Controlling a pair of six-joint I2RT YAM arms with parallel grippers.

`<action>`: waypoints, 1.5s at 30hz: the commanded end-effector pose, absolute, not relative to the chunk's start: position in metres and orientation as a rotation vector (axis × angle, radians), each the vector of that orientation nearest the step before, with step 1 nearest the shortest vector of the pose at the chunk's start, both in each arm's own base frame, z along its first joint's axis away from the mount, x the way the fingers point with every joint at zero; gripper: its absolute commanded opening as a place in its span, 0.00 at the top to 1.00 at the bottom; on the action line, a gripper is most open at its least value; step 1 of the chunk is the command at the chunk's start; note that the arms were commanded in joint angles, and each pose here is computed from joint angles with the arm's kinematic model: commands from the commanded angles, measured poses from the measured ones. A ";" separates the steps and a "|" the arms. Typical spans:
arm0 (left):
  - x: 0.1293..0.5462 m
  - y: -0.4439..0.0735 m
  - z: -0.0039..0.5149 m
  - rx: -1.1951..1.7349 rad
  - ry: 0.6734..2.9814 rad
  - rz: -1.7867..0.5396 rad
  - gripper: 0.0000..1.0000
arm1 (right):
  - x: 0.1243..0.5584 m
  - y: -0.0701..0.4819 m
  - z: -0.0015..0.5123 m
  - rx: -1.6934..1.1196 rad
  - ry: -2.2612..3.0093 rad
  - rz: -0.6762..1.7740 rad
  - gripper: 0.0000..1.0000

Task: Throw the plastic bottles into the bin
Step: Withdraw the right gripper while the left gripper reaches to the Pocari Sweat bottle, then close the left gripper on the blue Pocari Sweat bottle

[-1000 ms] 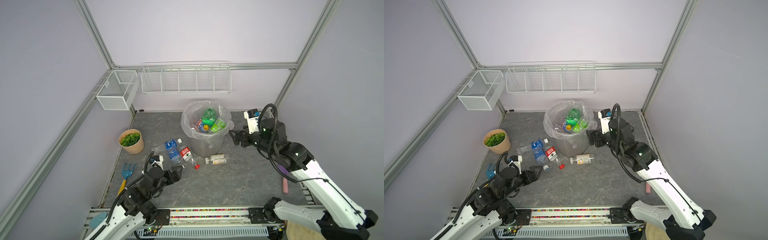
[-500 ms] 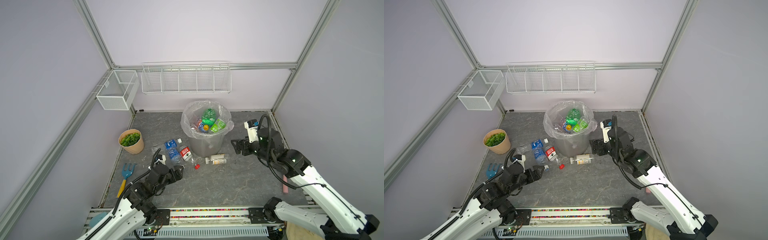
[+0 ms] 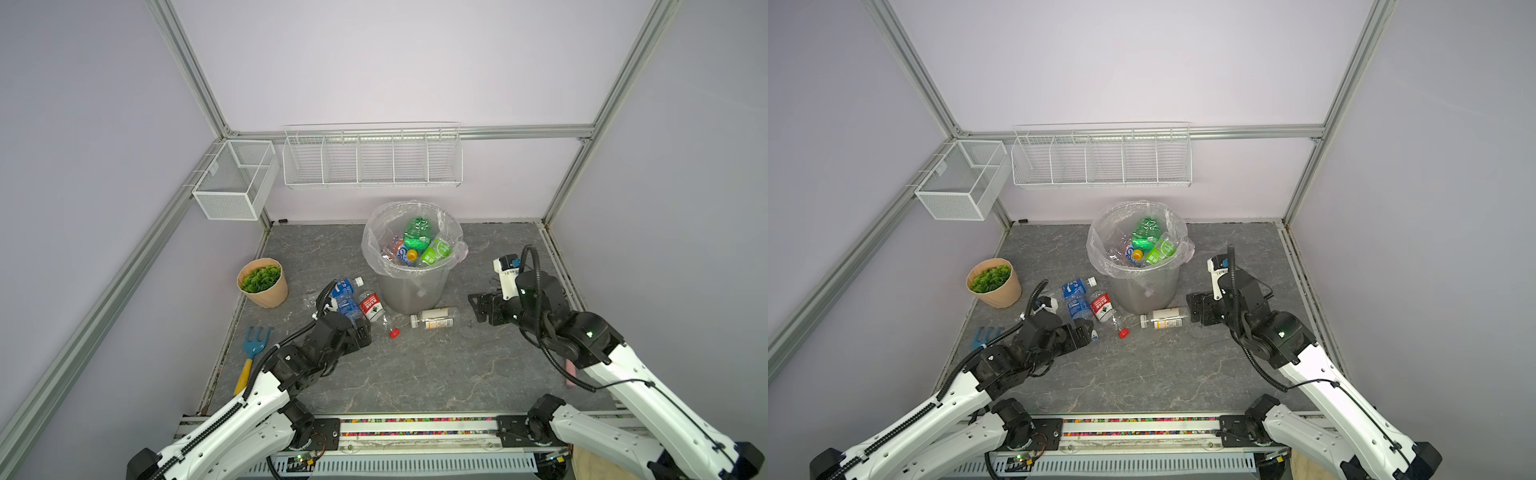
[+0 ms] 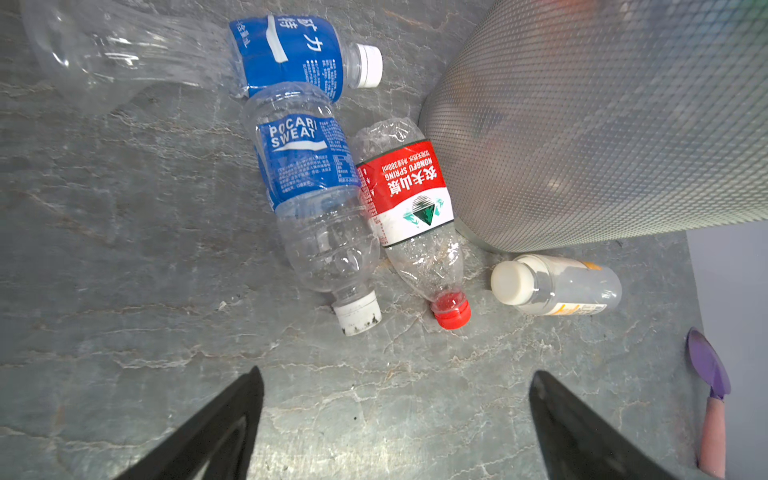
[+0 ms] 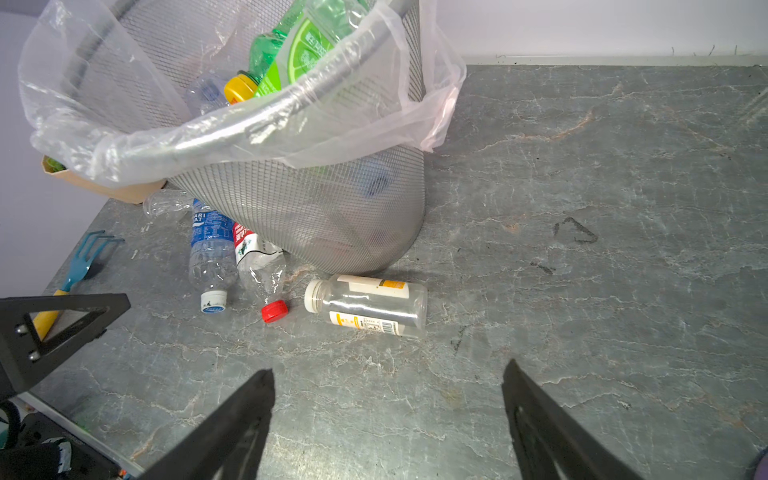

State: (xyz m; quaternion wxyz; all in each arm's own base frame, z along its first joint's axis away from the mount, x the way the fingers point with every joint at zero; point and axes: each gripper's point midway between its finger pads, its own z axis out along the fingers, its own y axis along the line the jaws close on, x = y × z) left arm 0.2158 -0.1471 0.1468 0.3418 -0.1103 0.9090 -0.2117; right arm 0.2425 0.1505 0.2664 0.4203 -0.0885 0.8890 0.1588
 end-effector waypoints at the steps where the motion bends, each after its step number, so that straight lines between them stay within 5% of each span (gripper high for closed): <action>1: 0.229 -0.144 0.160 -0.315 2.318 -0.526 0.01 | 0.236 0.141 0.257 -0.184 2.253 0.378 0.12; 45: 0.311 -0.132 0.075 -0.450 2.521 -0.348 0.18 | 0.211 0.110 0.227 -0.118 2.306 0.306 0.11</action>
